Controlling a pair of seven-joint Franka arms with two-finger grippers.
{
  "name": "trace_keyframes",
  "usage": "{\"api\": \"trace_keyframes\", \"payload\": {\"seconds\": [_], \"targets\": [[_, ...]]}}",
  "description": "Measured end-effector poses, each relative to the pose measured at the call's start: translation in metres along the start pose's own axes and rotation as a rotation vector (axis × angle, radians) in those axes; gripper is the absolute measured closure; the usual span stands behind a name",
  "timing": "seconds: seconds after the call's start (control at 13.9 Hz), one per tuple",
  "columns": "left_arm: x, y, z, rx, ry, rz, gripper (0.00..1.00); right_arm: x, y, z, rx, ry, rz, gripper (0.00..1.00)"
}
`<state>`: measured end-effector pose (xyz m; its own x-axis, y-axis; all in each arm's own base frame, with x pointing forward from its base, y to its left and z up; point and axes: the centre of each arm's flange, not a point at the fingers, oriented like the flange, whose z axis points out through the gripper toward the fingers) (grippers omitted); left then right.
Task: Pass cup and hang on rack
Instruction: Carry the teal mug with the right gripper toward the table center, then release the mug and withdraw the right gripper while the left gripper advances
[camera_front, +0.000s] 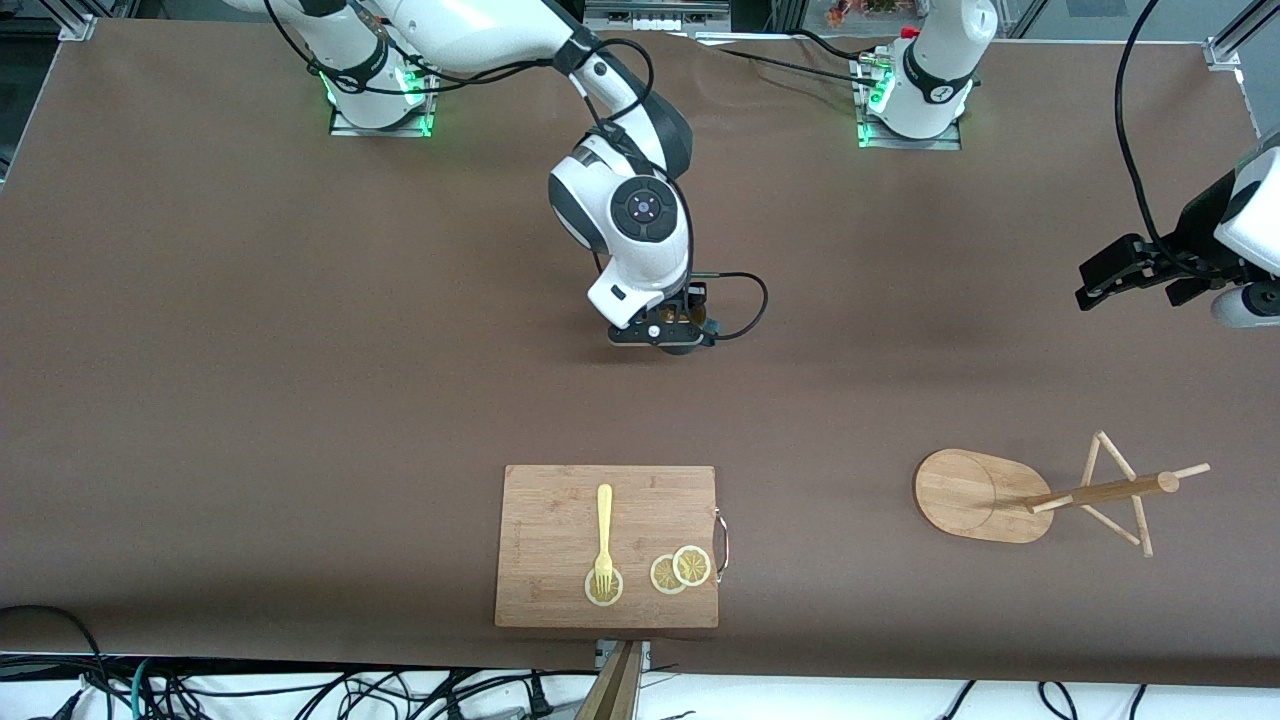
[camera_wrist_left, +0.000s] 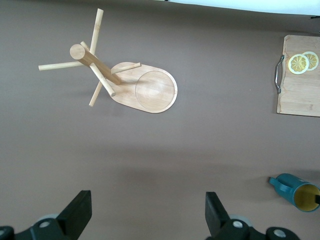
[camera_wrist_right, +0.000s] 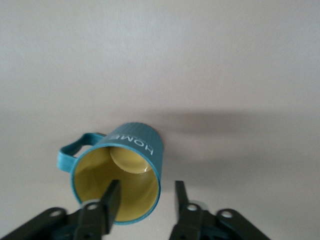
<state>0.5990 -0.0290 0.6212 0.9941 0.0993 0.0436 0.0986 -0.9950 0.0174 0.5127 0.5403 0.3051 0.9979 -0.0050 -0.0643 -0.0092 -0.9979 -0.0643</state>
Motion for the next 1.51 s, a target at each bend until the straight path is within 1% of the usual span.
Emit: {"api": "trace_keyframes", "payload": {"seconds": [0.07, 0.14, 0.29, 0.5, 0.58, 0.72, 0.87, 1.01, 1.08, 1.23, 1.51], "targets": [[0.0, 0.0, 0.0, 0.0, 0.0, 0.0, 0.0, 0.007, 0.008, -0.021, 0.005, 0.006, 0.01, 0.31], [0.0, 0.0, 0.0, 0.0, -0.001, 0.0, 0.0, 0.015, 0.02, -0.046, 0.008, 0.01, 0.018, 0.19], [0.0, 0.0, 0.0, 0.0, -0.001, -0.001, 0.0, 0.034, 0.061, -0.099, -0.015, 0.005, 0.012, 0.0], [0.001, -0.004, -0.001, 0.001, 0.002, -0.007, 0.0, 0.071, 0.163, -0.169, -0.09, -0.023, -0.018, 0.0], [0.001, -0.002, -0.001, 0.0, 0.002, -0.003, 0.0, 0.082, 0.2, -0.188, -0.111, -0.031, -0.006, 0.0], [0.0, 0.012, 0.005, -0.001, -0.008, 0.02, 0.0, 0.094, 0.253, -0.216, -0.134, -0.028, 0.046, 0.0], [0.001, 0.035, 0.021, 0.002, -0.043, 0.069, 0.0, 0.095, 0.294, -0.243, -0.15, -0.032, 0.096, 0.0], [-0.001, 0.057, 0.044, 0.011, -0.107, 0.11, 0.0, 0.095, 0.345, -0.268, -0.167, -0.049, 0.12, 0.0], [-0.001, 0.063, 0.051, 0.014, -0.125, 0.121, 0.0, 0.097, 0.375, -0.279, -0.173, -0.054, 0.096, 0.0], [-0.002, 0.063, 0.052, 0.016, -0.134, 0.124, 0.0, 0.1, 0.415, -0.291, -0.182, -0.057, 0.023, 0.0], [-0.003, 0.061, 0.054, 0.018, -0.144, 0.123, 0.0, 0.103, 0.453, -0.293, -0.19, -0.072, -0.048, 0.0]]}}
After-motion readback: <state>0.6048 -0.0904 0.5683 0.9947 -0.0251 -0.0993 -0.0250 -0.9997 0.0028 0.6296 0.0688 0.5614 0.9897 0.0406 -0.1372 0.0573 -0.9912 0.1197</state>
